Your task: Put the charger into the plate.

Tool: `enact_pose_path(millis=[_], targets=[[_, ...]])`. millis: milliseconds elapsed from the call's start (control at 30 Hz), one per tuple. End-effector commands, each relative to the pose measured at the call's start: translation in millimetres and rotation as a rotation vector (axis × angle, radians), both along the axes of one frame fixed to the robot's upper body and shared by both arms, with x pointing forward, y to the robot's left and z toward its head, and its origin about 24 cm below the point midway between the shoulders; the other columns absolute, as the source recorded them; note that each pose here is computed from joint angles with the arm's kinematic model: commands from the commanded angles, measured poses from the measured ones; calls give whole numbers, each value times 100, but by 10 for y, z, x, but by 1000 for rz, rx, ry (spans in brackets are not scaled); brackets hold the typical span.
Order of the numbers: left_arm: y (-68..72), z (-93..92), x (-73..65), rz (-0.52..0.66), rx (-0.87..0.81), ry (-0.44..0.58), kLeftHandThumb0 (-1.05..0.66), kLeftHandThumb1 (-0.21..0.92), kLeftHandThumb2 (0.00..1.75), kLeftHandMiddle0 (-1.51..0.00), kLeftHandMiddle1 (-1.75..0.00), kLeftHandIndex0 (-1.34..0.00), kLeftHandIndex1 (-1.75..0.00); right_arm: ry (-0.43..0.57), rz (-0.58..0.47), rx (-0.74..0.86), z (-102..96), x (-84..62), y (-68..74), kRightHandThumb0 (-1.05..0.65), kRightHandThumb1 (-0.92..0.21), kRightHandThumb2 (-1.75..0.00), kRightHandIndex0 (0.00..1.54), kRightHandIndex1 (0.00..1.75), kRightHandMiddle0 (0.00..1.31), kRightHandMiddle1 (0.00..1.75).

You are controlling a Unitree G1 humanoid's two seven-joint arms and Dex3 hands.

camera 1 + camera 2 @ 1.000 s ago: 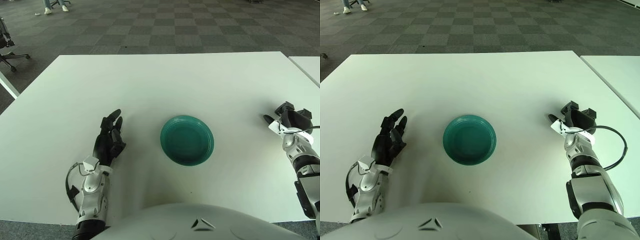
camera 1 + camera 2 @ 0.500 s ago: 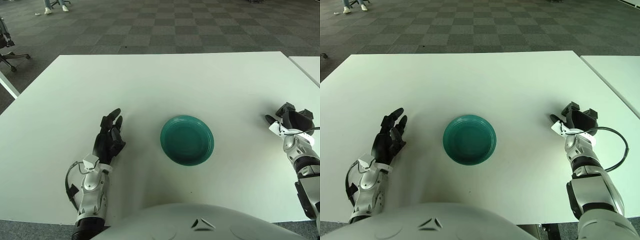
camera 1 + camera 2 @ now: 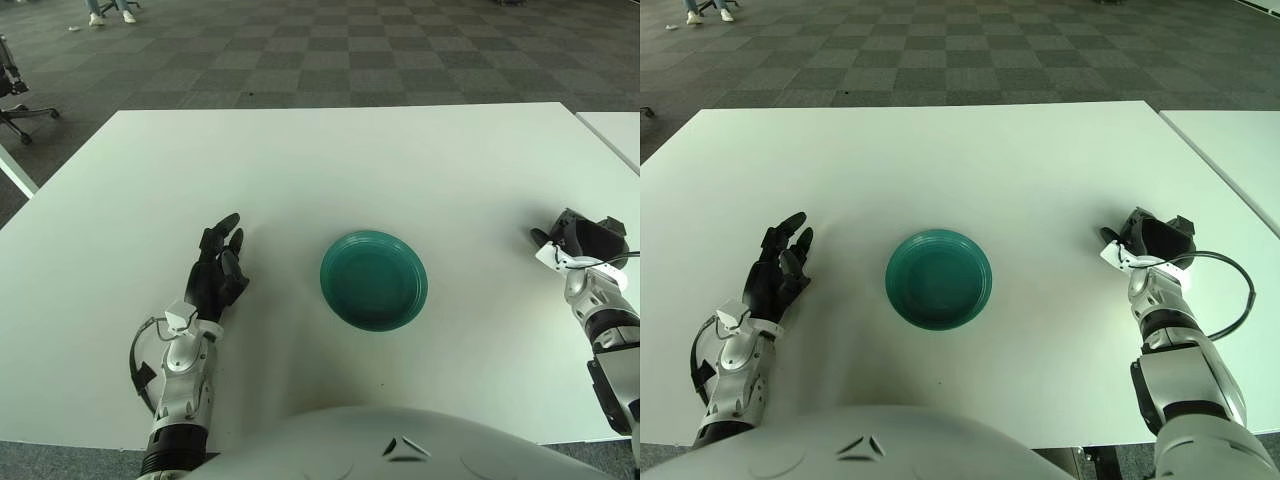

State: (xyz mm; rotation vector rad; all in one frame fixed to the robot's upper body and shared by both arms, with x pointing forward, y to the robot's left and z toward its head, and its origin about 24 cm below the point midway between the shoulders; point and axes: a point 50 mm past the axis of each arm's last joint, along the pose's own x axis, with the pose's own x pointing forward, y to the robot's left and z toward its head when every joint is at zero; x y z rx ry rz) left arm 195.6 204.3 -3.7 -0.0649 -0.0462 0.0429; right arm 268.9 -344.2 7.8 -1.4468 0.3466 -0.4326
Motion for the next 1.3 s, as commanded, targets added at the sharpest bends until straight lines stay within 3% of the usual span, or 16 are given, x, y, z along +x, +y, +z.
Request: enact_pose_path(millis=[0, 167, 300, 567, 700, 800, 967, 1033, 1133, 1267], targets=[[3, -116, -3, -1, -14, 73, -88, 92, 103, -28, 0, 0, -70, 57, 70, 20, -165, -108, 163, -43, -74, -89, 120, 175, 97, 175], [-2, -120, 21, -1, -14, 74, -88, 92, 103, -28, 0, 0, -70, -5, 142, 1, 6, -51, 226, -44, -73, -93, 120, 175, 98, 175], [-14, -125, 50, -2, -15, 75, -88, 92, 103, -28, 0, 0, -70, -79, 194, -14, 369, 61, 361, -45, -72, -94, 120, 175, 99, 175], [-44, -139, 73, -3, -16, 76, -88, 92, 103, -28, 0, 0, -70, -181, 259, -29, 722, 52, 537, -43, -66, -99, 126, 175, 103, 175], [-61, -140, 81, -4, -16, 75, -88, 92, 103, -28, 0, 0, -70, -266, 351, -48, 1071, 106, 797, -43, -64, -102, 127, 175, 103, 175], [-63, -145, 74, -4, -17, 76, -88, 92, 103, -28, 0, 0, -70, -285, 373, -56, 1145, 120, 863, -42, -63, -106, 127, 175, 103, 175], [-74, -139, 63, -4, -16, 73, -88, 92, 103, -28, 0, 0, -70, -352, 451, -48, 1280, 124, 1118, -42, -61, -109, 127, 175, 104, 175], [-77, -134, 54, -4, -16, 72, -88, 92, 103, -28, 0, 0, -70, -369, 488, -38, 1328, 111, 1240, -46, -44, -122, 125, 175, 79, 175], [-80, -125, 52, -4, -15, 70, -88, 92, 103, -28, 0, 0, -70, -377, 530, -27, 1371, 132, 1384, -48, -34, -130, 125, 175, 68, 175], [-82, -117, 53, -3, -15, 70, -88, 92, 103, -28, 0, 0, -70, -360, 565, -13, 1398, 165, 1489, -49, -31, -133, 124, 175, 64, 175]])
